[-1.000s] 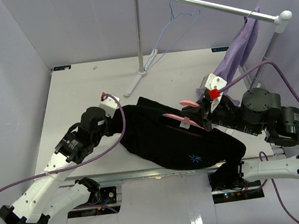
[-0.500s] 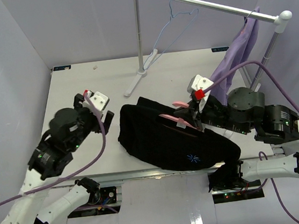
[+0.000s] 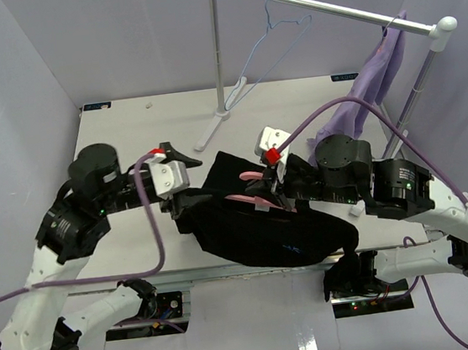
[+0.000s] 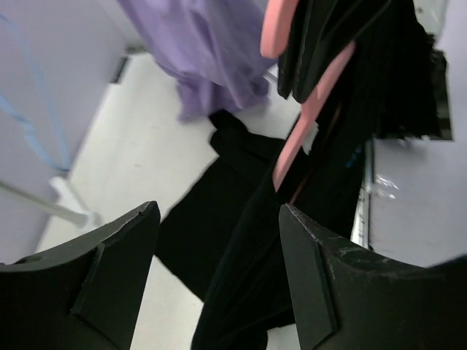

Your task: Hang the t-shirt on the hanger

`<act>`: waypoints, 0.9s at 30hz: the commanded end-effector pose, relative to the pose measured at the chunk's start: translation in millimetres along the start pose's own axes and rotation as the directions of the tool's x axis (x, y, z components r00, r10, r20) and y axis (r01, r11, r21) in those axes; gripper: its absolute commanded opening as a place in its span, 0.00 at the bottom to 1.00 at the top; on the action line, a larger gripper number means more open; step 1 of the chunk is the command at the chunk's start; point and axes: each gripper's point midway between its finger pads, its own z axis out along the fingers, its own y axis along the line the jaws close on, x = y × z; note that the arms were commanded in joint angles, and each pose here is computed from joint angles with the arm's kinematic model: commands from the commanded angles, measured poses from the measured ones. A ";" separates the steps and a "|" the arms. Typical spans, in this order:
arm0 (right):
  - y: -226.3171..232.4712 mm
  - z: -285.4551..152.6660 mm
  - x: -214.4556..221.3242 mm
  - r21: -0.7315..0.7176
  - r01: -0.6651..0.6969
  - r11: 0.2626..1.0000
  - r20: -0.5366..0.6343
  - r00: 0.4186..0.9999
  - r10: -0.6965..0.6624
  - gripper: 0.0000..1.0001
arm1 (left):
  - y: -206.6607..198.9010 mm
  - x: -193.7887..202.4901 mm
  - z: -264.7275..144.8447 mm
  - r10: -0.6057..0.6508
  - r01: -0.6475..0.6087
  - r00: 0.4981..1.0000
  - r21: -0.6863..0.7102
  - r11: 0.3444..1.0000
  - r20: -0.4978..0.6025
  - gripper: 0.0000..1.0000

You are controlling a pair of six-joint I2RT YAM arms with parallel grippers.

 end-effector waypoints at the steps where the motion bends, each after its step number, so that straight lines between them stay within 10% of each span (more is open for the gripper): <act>1: 5.0 -9.0 -53.4 -0.038 0.025 0.999 0.212 0.977 -0.017 0.08 | -31.8 14.8 7.2 -0.007 0.005 1.000 0.169 0.986 0.008 0.79; 8: 18.1 -18.8 -61.6 -0.106 0.055 0.993 0.291 0.956 -0.022 0.08 | -40.3 28.3 10.0 -0.031 0.033 0.999 0.194 0.981 -0.013 0.74; 17: 22.2 -20.3 -63.9 -0.128 0.069 0.989 0.306 0.952 -0.027 0.08 | -53.0 48.1 18.7 -0.109 0.119 0.993 0.251 0.961 -0.054 0.42; 22: 22.3 -20.3 -64.2 -0.128 0.074 0.989 0.308 0.951 -0.031 0.08 | -56.4 53.2 19.7 -0.106 0.120 0.992 0.269 0.955 -0.067 0.00; 27: 26.2 -16.3 -58.4 -0.148 0.070 0.987 0.289 0.957 -0.024 0.08 | -55.4 53.9 19.4 -0.075 0.091 0.995 0.278 0.956 -0.069 0.00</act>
